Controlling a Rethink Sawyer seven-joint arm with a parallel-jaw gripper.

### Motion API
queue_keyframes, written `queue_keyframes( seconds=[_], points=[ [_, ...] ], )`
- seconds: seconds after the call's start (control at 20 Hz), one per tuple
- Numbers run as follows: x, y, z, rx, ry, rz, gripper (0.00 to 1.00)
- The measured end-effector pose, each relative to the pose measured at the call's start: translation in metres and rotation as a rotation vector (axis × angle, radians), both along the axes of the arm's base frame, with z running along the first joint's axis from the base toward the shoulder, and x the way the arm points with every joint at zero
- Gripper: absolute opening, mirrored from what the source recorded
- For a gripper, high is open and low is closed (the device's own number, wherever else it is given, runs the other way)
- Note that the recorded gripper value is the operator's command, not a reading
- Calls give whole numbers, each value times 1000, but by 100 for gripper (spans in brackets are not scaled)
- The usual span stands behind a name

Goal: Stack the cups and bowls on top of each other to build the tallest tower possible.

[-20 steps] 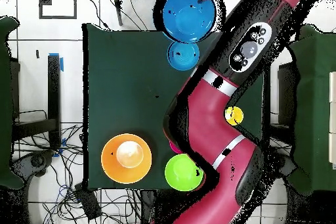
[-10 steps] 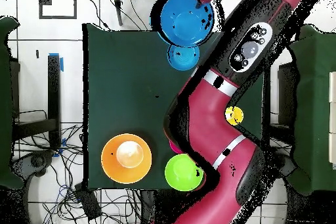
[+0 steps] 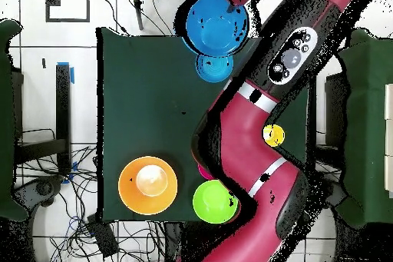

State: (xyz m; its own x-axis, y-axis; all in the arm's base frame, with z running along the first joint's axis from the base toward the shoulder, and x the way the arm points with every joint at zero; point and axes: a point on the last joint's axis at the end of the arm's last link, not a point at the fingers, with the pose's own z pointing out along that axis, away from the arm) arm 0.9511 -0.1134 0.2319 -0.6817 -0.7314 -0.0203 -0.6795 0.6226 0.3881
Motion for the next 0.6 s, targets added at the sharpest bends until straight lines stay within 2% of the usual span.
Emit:
queue_keyframes(
  seconds=[0.6],
  points=[
    [-1,3,-13,26,10,0,0]
  ],
)
